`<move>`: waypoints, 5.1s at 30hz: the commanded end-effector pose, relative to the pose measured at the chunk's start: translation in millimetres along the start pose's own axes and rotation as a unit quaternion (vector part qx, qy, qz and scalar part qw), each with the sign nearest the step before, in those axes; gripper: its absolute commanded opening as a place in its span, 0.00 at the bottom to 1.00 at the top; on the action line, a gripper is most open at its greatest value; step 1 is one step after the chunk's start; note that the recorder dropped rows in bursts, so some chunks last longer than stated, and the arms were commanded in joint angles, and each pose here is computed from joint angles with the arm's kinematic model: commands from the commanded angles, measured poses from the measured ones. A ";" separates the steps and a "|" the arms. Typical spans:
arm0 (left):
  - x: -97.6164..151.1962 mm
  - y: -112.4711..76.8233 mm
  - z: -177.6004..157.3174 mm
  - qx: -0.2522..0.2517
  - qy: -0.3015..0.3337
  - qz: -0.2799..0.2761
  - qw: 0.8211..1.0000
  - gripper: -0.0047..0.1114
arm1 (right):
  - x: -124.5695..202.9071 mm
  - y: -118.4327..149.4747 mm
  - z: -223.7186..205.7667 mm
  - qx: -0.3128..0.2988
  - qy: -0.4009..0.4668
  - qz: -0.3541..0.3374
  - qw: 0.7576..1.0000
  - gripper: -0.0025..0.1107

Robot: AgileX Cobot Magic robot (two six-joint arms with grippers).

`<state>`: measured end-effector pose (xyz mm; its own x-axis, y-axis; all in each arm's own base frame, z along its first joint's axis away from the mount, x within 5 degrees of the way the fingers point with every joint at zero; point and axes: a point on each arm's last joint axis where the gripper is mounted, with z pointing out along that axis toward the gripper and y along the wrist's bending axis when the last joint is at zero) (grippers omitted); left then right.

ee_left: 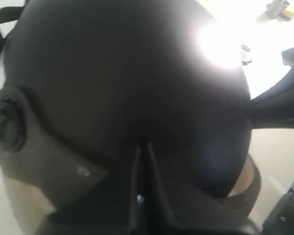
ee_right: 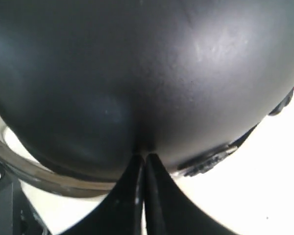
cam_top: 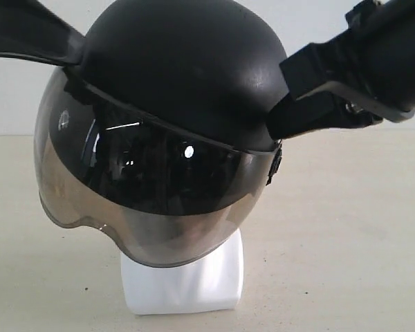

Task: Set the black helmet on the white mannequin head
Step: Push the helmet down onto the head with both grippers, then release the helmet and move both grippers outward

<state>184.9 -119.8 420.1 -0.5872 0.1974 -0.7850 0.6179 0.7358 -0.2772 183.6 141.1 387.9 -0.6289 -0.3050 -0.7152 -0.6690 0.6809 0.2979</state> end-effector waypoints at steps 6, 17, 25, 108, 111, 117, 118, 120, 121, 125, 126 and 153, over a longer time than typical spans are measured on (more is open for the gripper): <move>15.8 4.2 -5.2 -0.031 0.073 -0.004 0.997 0.08 | -5.1 6.5 -21.9 0.012 -0.070 -0.009 0.997 0.02; -1.4 -5.5 -29.6 -0.032 -0.051 -0.004 0.998 0.08 | -7.0 8.7 -22.1 -0.001 -0.080 0.000 0.997 0.02; -3.2 -2.9 -14.7 -0.015 -0.033 -0.012 0.999 0.08 | -6.1 9.0 -22.0 -0.002 -0.076 0.000 0.997 0.02; 27.9 11.2 28.8 0.011 0.104 -0.005 0.994 0.08 | -2.0 10.3 -21.5 -0.009 -0.053 0.005 0.999 0.02; 28.8 11.2 29.0 0.012 0.107 -0.005 0.994 0.08 | 0.1 10.9 -21.3 -0.013 -0.041 0.009 0.999 0.02; 35.4 13.5 33.2 0.011 0.118 -0.013 0.993 0.08 | 1.4 11.3 -21.2 -0.015 -0.034 0.009 0.999 0.02; 35.9 13.6 33.5 0.011 0.119 -0.013 0.993 0.08 | 1.6 11.3 -21.2 -0.015 -0.033 0.009 0.999 0.02; 36.0 14.0 34.0 0.010 0.117 -0.014 0.993 0.08 | 2.3 11.3 -20.6 -0.016 -0.028 0.010 0.999 0.02; 35.8 13.9 34.0 0.011 0.116 -0.015 0.993 0.08 | 2.6 11.4 -20.6 -0.017 -0.026 0.009 0.999 0.02; 35.9 13.8 34.0 0.011 0.117 -0.017 0.993 0.08 | 12.7 7.1 -11.4 -0.016 -0.005 0.019 1.000 0.02; 35.9 13.8 34.0 0.011 0.117 -0.017 0.993 0.08 | 15.3 5.8 -8.9 -0.015 -0.001 0.022 1.000 0.02; 32.0 -0.8 -2.7 0.007 0.050 -0.008 0.999 0.08 | 15.8 8.6 -36.2 0.022 -0.099 0.047 0.994 0.02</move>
<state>171.2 -114.8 391.5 -0.6508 0.2789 -0.7062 0.6232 0.7275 -0.2869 153.6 122.5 397.1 -0.6108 -0.1527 -0.7769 -0.6191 0.7038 0.3484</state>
